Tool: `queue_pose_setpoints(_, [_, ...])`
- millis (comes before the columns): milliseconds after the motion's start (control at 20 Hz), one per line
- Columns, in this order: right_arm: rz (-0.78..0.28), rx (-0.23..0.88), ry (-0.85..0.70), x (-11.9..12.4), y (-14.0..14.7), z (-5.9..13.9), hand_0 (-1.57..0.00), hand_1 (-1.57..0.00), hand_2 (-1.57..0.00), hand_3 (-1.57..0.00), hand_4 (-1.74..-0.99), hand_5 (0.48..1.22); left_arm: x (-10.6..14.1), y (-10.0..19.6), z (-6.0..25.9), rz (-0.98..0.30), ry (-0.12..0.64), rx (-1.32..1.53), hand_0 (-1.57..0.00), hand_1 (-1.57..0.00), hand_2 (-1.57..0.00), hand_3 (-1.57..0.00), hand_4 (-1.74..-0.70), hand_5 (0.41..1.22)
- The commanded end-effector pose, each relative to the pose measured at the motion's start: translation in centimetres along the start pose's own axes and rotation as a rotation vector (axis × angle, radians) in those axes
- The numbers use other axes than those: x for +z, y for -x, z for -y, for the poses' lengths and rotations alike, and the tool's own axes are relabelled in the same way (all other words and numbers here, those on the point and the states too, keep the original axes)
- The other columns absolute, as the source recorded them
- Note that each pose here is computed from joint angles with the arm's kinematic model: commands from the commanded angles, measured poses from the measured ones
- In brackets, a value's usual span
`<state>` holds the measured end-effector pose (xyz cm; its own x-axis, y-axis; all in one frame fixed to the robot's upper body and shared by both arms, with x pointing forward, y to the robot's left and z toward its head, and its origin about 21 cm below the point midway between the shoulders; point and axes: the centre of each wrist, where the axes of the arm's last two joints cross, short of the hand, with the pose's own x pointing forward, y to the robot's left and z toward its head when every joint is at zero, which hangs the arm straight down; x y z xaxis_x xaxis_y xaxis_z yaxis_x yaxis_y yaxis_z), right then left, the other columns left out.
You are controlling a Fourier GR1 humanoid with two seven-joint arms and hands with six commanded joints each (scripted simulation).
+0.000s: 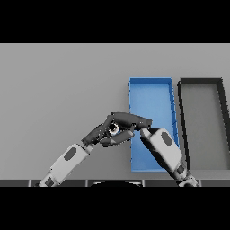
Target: Pick up the blue pipe and place it into the blue bin.
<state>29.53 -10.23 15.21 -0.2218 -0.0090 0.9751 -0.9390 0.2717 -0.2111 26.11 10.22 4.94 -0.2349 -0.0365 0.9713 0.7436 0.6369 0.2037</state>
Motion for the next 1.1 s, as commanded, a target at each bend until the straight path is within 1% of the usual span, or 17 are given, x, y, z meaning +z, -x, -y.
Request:
queue_pose_setpoints(0, [0.008,0.009,0.005,0.0,-0.1,-0.1,-1.39,-1.39,-1.40,-1.32,-1.452,0.968,-0.2,0.2,-0.1,0.022,-0.004,0.021,-1.36,-1.34,-1.25,-1.31,-1.69,1.221])
queue_pose_setpoints(50, [0.018,0.061,0.010,0.3,-0.2,-0.1,-1.43,-1.42,-1.43,-1.37,-1.441,1.019,-0.4,0.2,-0.2,0.036,-0.004,0.028,-1.40,-1.39,-1.31,-1.36,-1.70,1.221])
queue_pose_setpoints(150, [0.007,0.109,-0.001,0.2,-0.4,-0.2,-1.48,-1.48,-1.48,-1.44,-1.457,1.092,-0.3,0.3,0.1,0.025,-0.004,0.032,-1.46,-1.45,-1.37,-1.44,-1.71,1.221])
queue_pose_setpoints(250, [0.009,0.103,0.004,0.3,-0.4,-0.1,-1.51,-1.51,-1.51,-1.49,-1.470,1.138,0.1,0.4,-0.1,0.016,-0.012,0.033,-1.50,-1.50,-1.40,-1.49,-1.72,1.221])
queue_pose_setpoints(300, [0.015,0.093,0.011,0.1,-0.3,-0.2,-1.52,-1.52,-1.53,-1.51,-1.475,1.155,0.0,0.3,-0.3,0.020,-0.009,0.040,-1.52,-1.51,-1.39,-1.50,-1.73,1.221])
queue_pose_setpoints(350, [0.039,0.077,0.024,0.1,-0.5,-0.2,-1.53,-1.53,-1.53,-1.52,-1.480,1.168,0.0,-0.1,-0.2,0.035,-0.010,0.016,-1.43,-1.35,-1.22,-1.33,-1.65,1.221])
queue_pose_setpoints(400, [0.045,0.054,0.028,0.0,-0.2,-0.5,-1.54,-1.54,-1.54,-1.53,-1.483,1.179,0.2,0.1,-0.4,0.026,0.005,-0.034,-1.16,-1.08,-0.98,-1.07,-1.54,1.221])
queue_pose_setpoints(450, [0.028,0.050,0.031,-0.1,-0.1,-0.6,-1.55,-1.55,-1.55,-1.54,-1.487,1.187,0.3,0.1,-0.6,0.008,0.035,-0.086,-0.93,-0.87,-0.78,-0.85,-1.41,1.221])
queue_pose_setpoints(500, [0.014,0.054,0.025,-0.1,-0.2,-0.4,-1.55,-1.55,-1.55,-1.54,-1.488,1.194,0.5,0.2,-0.9,0.010,0.068,-0.123,-0.74,-0.69,-0.62,-0.68,-1.31,1.221])
queue_pose_setpoints(550, [-0.010,0.059,0.026,0.1,-0.3,-0.4,-1.56,-1.56,-1.56,-1.55,-1.490,1.199,0.3,0.3,-0.6,0.004,0.094,-0.147,-0.59,-0.55,-0.50,-0.55,-1.22,1.221])
queue_pose_setpoints(600, [-0.003,0.067,0.022,0.1,-0.5,-0.5,-1.56,-1.56,-1.56,-1.55,-1.491,1.204,0.2,0.3,-1.0,0.005,0.101,-0.172,-0.47,-0.44,-0.40,-0.44,-1.14,1.187])
queue_pose_setpoints(650, [0.007,0.067,0.014,0.0,-0.5,-0.7,-1.56,-1.56,-1.56,-1.56,-1.492,1.207,0.2,0.3,-1.3,0.004,0.103,-0.183,-0.38,-0.35,-0.32,-0.35,-1.09,1.113])
queue_pose_setpoints(700, [0.029,0.061,0.009,0.1,-0.7,-0.6,-1.56,-1.56,-1.56,-1.56,-1.493,1.210,0.4,0.5,-1.2,-0.010,0.101,-0.186,-0.30,-0.28,-0.26,-0.28,-1.04,1.020])
queue_pose_setpoints(800, [0.076,0.062,0.021,-0.1,-0.8,-0.5,-1.57,-1.57,-1.57,-1.56,-1.495,1.214,0.7,0.6,-1.7,-0.064,0.080,-0.207,-0.19,-0.18,-0.16,-0.18,-0.97,0.849])
queue_pose_setpoints(850, [0.058,0.071,0.016,-0.1,-0.8,-0.4,-1.57,-1.57,-1.57,-1.57,-1.496,1.215,0.5,0.7,-1.4,-0.080,0.080,-0.208,-0.15,-0.14,-0.13,-0.14,-0.94,0.785])
queue_pose_setpoints(950, [0.070,0.094,0.017,-0.2,-1.0,-0.7,-1.57,-1.57,-1.57,-1.57,-1.496,1.217,0.6,0.9,-1.7,-0.089,0.074,-0.213,-0.10,-0.09,-0.08,-0.09,-0.90,0.697])
queue_pose_setpoints(1050, [0.075,0.085,0.017,-0.1,-1.0,-0.5,-1.57,-1.57,-1.57,-1.57,-1.493,1.219,0.7,0.9,-1.6,-0.097,0.068,-0.203,-0.06,-0.06,-0.05,-0.06,-0.89,0.638])
